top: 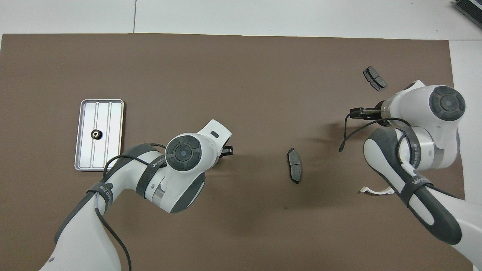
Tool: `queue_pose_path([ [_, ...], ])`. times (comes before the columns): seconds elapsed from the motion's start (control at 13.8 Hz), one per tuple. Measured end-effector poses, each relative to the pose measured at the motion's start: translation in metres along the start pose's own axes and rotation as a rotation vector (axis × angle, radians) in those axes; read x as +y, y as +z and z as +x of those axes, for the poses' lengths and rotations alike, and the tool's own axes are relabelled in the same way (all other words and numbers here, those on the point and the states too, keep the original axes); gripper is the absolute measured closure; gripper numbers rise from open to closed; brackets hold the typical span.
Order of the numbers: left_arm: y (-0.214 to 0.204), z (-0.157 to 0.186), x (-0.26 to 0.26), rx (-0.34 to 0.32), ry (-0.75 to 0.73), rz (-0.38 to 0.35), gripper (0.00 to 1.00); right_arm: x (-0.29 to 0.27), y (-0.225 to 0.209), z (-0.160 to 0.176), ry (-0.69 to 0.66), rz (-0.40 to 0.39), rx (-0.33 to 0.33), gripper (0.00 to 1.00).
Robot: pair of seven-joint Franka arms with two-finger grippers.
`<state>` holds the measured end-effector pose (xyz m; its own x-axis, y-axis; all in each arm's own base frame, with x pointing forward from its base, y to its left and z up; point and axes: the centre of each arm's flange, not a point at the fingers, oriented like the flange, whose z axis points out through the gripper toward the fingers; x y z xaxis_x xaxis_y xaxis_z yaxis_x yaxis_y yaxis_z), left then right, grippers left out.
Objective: Pick bearing gear from pile to tray
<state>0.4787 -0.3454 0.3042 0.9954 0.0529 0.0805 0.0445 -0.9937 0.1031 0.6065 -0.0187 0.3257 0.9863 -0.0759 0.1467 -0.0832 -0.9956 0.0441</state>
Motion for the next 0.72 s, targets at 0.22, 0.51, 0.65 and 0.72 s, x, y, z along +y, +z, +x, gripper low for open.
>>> queue_pose_path([
  [0.22, 0.004, -0.005, 0.001, 0.002, 0.006, -0.003, 0.29, 0.032, 0.010, -0.007, -0.036, -0.006, -0.025, 0.01],
  [0.51, 0.005, -0.010, 0.006, 0.002, 0.019, -0.005, 0.33, 0.038, 0.026, -0.016, -0.035, -0.001, -0.058, 0.26],
  [0.65, 0.007, -0.012, 0.007, 0.000, 0.022, -0.004, 0.37, 0.036, 0.028, -0.017, -0.038, 0.001, -0.067, 0.46],
  [0.72, 0.009, -0.012, 0.007, 0.002, 0.021, -0.006, 0.37, 0.035, 0.028, -0.018, -0.039, 0.001, -0.073, 0.61],
])
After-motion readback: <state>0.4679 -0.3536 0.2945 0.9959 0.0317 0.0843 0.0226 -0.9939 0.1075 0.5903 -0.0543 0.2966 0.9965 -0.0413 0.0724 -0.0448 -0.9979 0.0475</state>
